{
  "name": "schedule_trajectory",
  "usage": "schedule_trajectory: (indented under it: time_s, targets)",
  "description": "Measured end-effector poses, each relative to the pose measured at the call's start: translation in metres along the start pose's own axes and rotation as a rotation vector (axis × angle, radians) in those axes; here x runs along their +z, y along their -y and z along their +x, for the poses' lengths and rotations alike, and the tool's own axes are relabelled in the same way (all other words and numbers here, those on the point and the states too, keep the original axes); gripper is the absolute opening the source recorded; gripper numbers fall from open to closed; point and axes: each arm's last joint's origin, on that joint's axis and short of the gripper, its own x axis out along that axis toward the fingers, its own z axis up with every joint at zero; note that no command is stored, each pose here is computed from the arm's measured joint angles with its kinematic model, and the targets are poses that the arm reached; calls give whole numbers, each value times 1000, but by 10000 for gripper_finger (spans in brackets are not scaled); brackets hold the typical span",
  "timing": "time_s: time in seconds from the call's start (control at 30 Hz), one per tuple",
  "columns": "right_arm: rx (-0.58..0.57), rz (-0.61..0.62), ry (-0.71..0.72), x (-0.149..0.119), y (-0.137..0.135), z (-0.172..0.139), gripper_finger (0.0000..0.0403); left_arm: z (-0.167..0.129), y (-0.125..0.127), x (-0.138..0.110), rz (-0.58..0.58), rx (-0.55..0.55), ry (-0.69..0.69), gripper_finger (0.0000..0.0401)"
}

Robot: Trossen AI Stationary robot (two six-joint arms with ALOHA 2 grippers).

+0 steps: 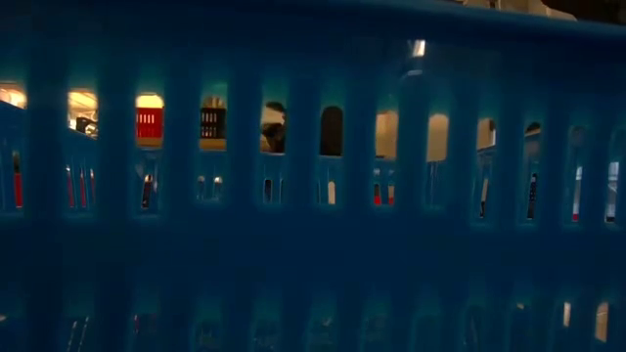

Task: Stack baskets on shelf by color
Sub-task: Put the top blue bin on the shelf

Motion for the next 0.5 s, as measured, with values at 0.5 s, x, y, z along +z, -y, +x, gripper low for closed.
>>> schedule_trajectory:
  time_s: [0.5]
  targets:
    - [-54,223,-69,-5,-1,8,11,0,0,0,0,1,0,58]
